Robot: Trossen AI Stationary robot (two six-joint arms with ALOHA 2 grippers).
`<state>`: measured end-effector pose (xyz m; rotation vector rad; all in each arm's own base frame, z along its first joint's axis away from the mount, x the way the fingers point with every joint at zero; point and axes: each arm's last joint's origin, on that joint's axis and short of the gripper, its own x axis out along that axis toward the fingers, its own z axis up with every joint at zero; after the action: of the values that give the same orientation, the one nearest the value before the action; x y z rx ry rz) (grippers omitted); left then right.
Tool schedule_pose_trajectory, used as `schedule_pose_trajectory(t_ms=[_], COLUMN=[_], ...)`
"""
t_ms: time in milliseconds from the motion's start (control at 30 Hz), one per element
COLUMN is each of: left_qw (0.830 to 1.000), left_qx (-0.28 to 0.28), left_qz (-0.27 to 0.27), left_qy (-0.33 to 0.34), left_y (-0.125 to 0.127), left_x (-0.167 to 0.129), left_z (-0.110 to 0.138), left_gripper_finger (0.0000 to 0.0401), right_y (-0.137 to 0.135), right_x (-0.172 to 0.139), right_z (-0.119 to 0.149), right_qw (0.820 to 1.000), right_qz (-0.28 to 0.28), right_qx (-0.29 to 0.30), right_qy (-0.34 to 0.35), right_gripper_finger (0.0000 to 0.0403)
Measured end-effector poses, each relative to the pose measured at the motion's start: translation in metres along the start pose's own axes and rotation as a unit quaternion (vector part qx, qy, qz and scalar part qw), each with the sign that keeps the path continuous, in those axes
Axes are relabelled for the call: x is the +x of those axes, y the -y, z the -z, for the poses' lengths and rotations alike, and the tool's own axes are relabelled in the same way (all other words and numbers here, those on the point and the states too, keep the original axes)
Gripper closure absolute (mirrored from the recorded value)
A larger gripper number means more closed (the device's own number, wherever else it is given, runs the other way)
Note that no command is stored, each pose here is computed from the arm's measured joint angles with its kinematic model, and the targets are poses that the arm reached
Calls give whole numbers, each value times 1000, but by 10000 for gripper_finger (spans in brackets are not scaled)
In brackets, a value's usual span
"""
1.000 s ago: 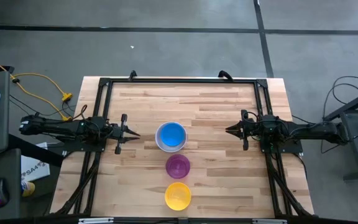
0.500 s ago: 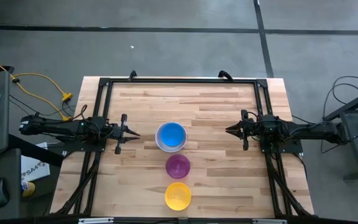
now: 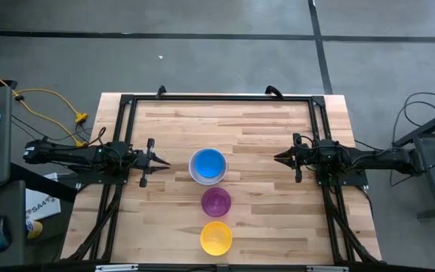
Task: Nest bowls inside each other
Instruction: Stack the purple bowl on the blue bowl
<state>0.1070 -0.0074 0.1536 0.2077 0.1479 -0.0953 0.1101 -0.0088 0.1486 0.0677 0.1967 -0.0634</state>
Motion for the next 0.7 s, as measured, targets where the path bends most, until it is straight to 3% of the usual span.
schedule_pose_trajectory(t_ms=[700], left_qw=[1000], left_qx=[0], left_qz=[0], left_qy=[0], left_y=[0], left_x=[0], left_z=[0], left_gripper_finger=[350], right_y=[0], right_x=[0], right_z=[0], right_qw=[1000], right_qz=[2], right_qx=[-13], right_qy=[1], right_gripper_finger=[364])
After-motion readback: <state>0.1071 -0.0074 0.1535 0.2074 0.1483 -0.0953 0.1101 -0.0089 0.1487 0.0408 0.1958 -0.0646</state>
